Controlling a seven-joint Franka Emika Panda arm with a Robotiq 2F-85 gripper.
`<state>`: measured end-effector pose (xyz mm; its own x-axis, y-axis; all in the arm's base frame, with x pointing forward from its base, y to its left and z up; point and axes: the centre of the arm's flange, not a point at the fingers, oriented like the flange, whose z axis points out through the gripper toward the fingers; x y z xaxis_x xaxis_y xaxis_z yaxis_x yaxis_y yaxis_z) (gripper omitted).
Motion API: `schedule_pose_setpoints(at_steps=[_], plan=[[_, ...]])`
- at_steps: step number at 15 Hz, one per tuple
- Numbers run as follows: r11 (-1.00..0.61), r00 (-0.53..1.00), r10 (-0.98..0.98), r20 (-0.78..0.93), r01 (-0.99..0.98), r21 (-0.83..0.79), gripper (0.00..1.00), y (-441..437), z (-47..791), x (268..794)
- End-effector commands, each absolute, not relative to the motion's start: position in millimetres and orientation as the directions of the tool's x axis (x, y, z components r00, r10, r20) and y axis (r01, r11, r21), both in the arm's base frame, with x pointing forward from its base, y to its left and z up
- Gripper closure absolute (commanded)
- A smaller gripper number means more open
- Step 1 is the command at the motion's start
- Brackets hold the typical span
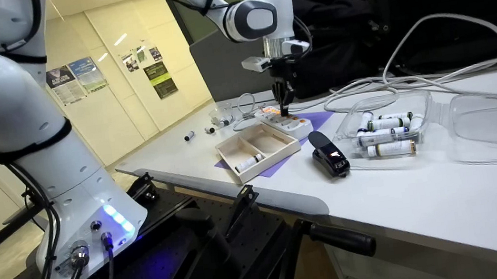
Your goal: Turn off the third switch from the right
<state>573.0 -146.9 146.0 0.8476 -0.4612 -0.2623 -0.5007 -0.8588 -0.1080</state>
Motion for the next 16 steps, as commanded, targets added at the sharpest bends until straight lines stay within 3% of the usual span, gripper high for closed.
schedule_pose_setpoints(at_steps=[1, 6, 10, 11, 12, 13, 14, 16], plan=[[-0.841, 0.830, -0.470, -0.302, -0.525, -0.132, 1.00, -151.5, 139.0, 582.8], [-0.836, 0.832, -0.465, -0.303, -0.525, -0.158, 1.00, -150.9, 149.0, 584.2], [-0.879, 0.884, -0.414, -0.219, -0.451, -0.157, 1.00, -141.8, 226.5, 601.8], [-0.887, 0.895, -0.407, -0.181, -0.435, -0.154, 0.74, -141.1, 250.4, 605.0], [-0.896, 0.904, -0.395, -0.164, -0.418, -0.150, 0.72, -140.1, 272.4, 606.5], [-0.885, 0.893, -0.407, -0.190, -0.437, -0.160, 0.67, -141.1, 222.6, 605.0], [-0.888, 0.899, -0.402, -0.172, -0.429, -0.165, 0.86, -139.8, 241.9, 607.0], [-0.888, 0.899, -0.401, -0.175, -0.429, -0.165, 0.71, -139.2, 241.1, 605.4]])
